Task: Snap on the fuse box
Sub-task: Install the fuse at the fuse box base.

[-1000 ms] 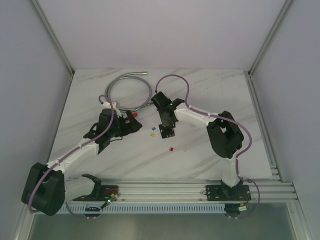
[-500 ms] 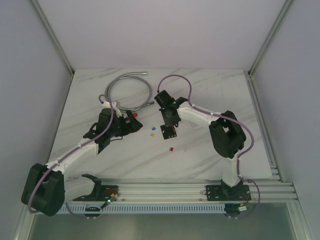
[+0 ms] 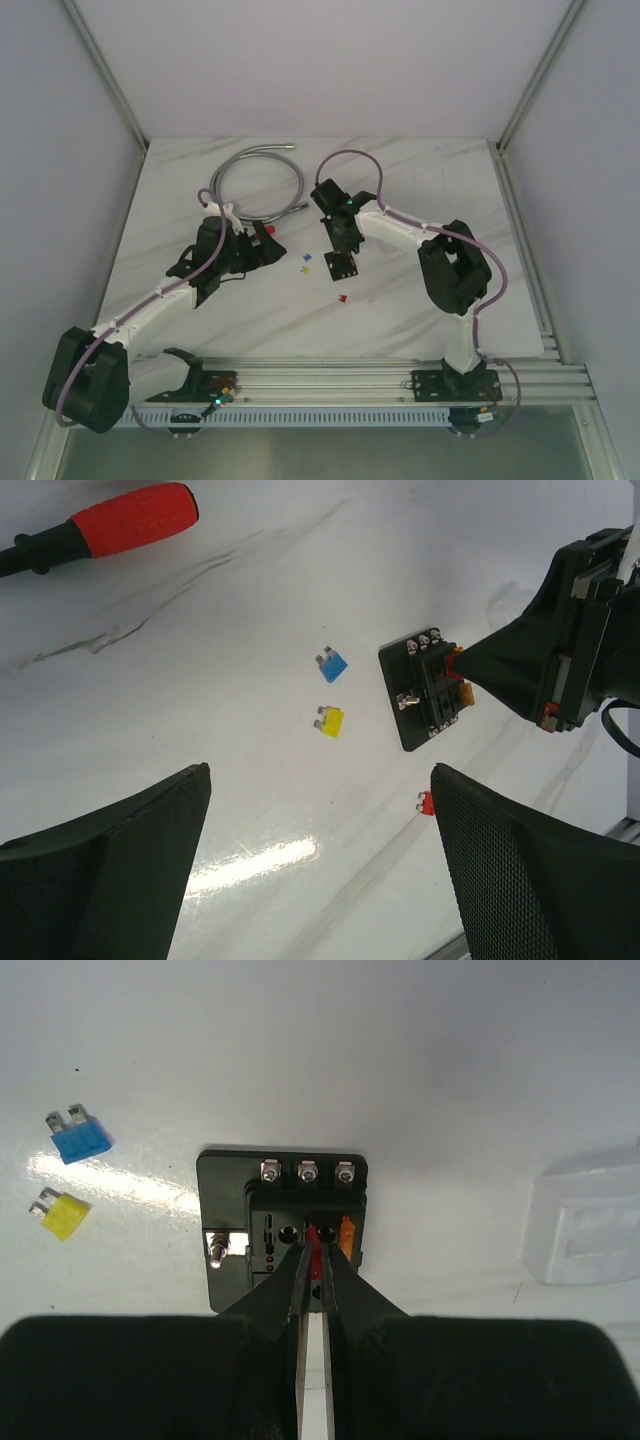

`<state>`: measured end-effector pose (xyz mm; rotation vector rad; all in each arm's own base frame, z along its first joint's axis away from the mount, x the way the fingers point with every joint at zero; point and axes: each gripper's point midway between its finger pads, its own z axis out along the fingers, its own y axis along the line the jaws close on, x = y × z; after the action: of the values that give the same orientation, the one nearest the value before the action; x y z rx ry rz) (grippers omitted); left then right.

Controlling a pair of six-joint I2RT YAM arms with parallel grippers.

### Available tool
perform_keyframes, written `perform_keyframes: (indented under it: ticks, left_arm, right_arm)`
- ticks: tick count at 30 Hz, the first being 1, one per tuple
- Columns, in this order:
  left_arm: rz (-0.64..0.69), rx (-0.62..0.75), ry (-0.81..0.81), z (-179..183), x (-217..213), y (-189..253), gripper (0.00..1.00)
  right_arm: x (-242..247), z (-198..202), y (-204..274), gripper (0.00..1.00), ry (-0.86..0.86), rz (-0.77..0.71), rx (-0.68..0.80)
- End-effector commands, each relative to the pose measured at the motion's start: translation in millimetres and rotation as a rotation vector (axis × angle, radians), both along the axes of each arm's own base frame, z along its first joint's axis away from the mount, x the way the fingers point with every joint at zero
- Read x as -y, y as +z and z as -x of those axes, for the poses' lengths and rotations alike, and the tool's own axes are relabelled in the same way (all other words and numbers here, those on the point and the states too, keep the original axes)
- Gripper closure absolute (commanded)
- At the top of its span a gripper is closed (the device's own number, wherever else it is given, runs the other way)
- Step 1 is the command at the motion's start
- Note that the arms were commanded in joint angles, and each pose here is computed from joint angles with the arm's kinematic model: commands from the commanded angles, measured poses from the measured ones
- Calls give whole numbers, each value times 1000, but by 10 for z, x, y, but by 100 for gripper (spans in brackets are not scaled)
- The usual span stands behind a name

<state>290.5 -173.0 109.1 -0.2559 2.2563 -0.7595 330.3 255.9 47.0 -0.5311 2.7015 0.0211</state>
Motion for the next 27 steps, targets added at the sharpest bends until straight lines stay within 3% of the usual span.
perform_keyframes:
  ticks: [1, 18, 27]
  left_arm:
    - [19, 14, -8, -54, 35, 114, 0]
    - [24, 9, -11, -43, 46, 109, 0]
    - [29, 14, -10, -31, 43, 129, 0]
  right_arm:
    - [66, 104, -275, 96, 27, 71, -92]
    - [-44, 160, -248, 91, 19, 51, -40]
    - [204, 261, -336, 95, -18, 92, -37]
